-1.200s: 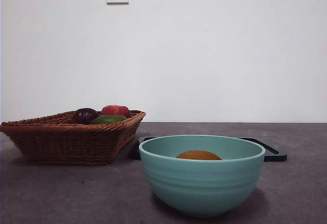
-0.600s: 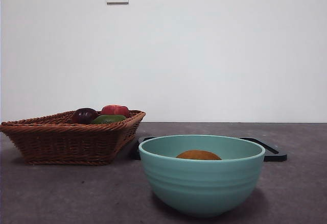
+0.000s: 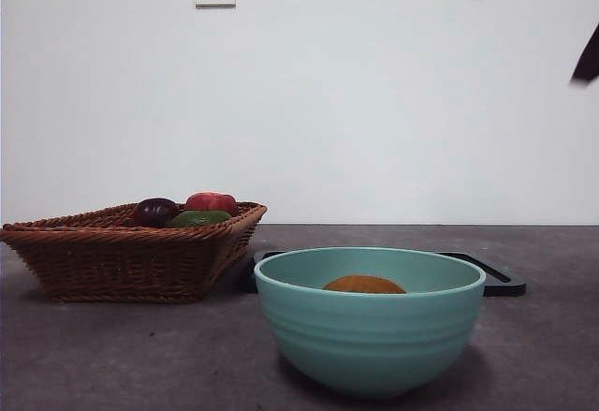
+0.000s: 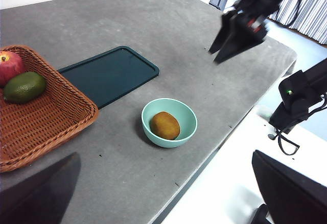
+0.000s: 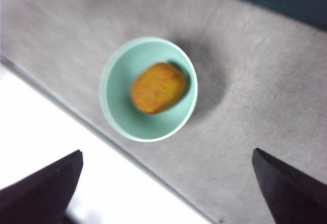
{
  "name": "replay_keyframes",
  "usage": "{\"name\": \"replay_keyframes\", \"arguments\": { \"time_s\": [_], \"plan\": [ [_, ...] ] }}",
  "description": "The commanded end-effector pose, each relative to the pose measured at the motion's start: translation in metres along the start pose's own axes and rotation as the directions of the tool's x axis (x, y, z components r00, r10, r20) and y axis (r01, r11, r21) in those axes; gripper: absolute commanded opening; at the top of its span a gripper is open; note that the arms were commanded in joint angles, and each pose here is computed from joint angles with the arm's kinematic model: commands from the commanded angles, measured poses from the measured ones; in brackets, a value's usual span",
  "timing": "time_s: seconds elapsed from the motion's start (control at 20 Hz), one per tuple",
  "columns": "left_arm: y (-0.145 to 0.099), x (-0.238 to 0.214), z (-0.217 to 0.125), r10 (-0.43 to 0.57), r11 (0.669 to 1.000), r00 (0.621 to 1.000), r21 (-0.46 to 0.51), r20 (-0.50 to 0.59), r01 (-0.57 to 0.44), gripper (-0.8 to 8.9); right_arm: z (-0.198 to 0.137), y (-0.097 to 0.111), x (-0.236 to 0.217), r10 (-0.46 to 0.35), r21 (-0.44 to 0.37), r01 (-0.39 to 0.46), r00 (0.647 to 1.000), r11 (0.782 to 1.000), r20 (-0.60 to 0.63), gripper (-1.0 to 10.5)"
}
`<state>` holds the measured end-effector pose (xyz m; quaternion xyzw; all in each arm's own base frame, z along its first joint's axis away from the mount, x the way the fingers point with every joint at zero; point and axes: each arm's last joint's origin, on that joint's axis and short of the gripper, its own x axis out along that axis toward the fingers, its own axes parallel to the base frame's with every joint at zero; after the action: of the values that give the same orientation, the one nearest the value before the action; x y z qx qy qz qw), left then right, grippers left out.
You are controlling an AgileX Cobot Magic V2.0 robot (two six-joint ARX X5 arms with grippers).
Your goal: Pick up the wifruite, put it on the bowl, pick up the plate, put it on desk
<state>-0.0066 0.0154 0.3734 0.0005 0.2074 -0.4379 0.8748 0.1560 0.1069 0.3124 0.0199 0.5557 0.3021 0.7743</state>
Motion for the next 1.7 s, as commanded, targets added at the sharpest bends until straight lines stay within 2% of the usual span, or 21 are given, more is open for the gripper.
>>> {"name": "replay_keyframes", "arguments": {
  "time_s": [0.05,0.15,0.2,0.6,1.05,1.25,1.45,1.6,1.7],
  "plan": [
    [-0.001,-0.002,0.003,-0.017,1.0,1.0,0.005,0.014,0.017,6.01,0.014,0.003,0.026,-0.117,-0.012,0.117,0.99,0.993,-0.075,5.7],
    [-0.001,-0.002,0.003,-0.017,1.0,1.0,0.005,0.014,0.017,6.01,0.02,0.002,0.049,-0.196,-0.032,0.194,0.97,0.981,-0.144,5.7],
    [-0.001,-0.002,0.003,-0.017,1.0,1.0,0.005,0.014,0.017,6.01,0.022,0.001,0.056,-0.204,-0.035,0.201,0.965,0.979,-0.163,5.7],
    [-0.001,-0.002,0.003,-0.017,1.0,1.0,0.004,0.014,0.017,6.01,0.041,-0.009,0.109,-0.214,-0.057,0.206,0.949,0.977,-0.231,5.7],
    [-0.001,-0.002,0.003,-0.017,1.0,1.0,0.004,0.014,0.017,6.01,0.041,-0.018,0.141,-0.23,-0.077,0.217,0.913,0.973,-0.337,5.5],
    [-0.001,-0.002,0.003,-0.017,1.0,1.0,0.004,0.014,0.017,6.01,0.042,-0.02,0.152,-0.203,-0.07,0.19,0.911,0.979,-0.36,4.1],
    [-0.001,-0.002,0.003,-0.017,1.0,1.0,0.004,0.014,0.017,6.01,0.046,-0.017,0.155,-0.141,-0.059,0.129,0.936,0.99,-0.324,1.5],
    [-0.001,-0.002,0.003,-0.017,1.0,1.0,0.004,0.014,0.017,6.01,0.047,-0.016,0.155,-0.118,-0.055,0.106,0.94,0.993,-0.321,0.9],
    [-0.001,-0.002,0.003,-0.017,1.0,1.0,0.004,0.014,0.017,6.01,0.046,-0.016,0.155,-0.111,-0.065,0.095,0.939,0.993,-0.324,0.1]
  ]
}}
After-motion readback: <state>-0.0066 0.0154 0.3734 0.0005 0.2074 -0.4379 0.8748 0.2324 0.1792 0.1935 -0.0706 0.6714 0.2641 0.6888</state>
